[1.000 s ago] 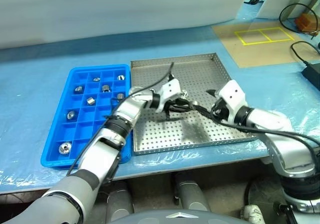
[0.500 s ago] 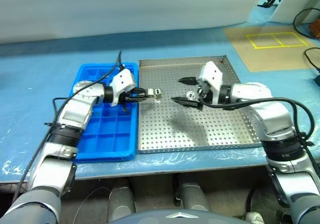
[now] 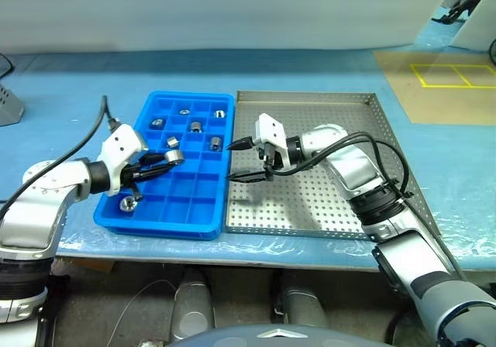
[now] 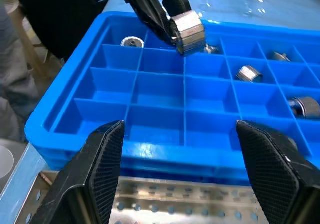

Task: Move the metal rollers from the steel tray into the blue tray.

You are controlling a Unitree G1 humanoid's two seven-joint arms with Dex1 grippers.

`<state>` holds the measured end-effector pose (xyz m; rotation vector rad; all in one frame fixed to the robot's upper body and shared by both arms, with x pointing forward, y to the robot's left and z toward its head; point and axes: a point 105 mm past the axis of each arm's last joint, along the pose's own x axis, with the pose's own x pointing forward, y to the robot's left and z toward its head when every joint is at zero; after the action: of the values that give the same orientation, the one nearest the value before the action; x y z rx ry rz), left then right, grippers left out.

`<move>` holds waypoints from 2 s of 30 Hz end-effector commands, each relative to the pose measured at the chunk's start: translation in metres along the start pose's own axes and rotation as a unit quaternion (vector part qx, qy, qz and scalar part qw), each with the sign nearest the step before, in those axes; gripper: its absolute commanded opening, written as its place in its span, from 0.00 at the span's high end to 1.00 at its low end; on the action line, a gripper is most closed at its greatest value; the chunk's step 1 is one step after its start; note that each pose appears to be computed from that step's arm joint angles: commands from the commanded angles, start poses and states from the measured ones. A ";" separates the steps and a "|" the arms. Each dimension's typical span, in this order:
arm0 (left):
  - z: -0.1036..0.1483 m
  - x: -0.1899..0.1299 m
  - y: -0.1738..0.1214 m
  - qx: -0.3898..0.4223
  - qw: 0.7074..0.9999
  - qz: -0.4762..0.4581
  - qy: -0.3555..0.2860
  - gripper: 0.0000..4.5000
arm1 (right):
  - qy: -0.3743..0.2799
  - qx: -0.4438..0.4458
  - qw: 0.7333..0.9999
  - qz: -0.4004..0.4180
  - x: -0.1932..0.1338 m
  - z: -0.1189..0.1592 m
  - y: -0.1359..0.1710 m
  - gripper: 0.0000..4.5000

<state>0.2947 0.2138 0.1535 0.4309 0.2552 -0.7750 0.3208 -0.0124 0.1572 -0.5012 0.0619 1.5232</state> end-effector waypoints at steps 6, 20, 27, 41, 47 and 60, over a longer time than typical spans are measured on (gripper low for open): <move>-0.021 -0.014 0.004 -0.008 0.998 0.056 0.028 0.83 | -0.009 -0.038 0.999 0.002 0.003 0.011 -0.008 0.18; -0.053 0.009 -0.019 -0.015 0.997 0.016 0.075 0.83 | 0.011 -0.039 0.999 -0.023 0.001 -0.001 -0.007 0.18; -0.053 0.014 -0.011 -0.034 0.997 0.025 0.059 0.53 | 0.012 -0.036 0.999 -0.032 -0.001 -0.003 -0.007 0.18; 0.029 0.013 -0.002 -0.019 0.998 -0.034 -0.056 0.42 | 0.017 -0.022 0.997 -0.077 -0.023 -0.005 -0.017 0.18; 0.051 0.021 0.002 -0.005 0.994 -0.052 -0.099 0.42 | 0.037 -0.008 0.989 -0.142 -0.053 -0.015 -0.036 0.18; 0.076 0.072 -0.029 0.005 0.977 -0.135 -0.165 0.42 | 0.061 0.038 0.968 -0.240 -0.069 -0.048 -0.047 0.18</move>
<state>0.3278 0.1158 0.1761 0.2466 0.0379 -1.1009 0.3719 -0.1040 0.1320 -0.4697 0.1728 1.0111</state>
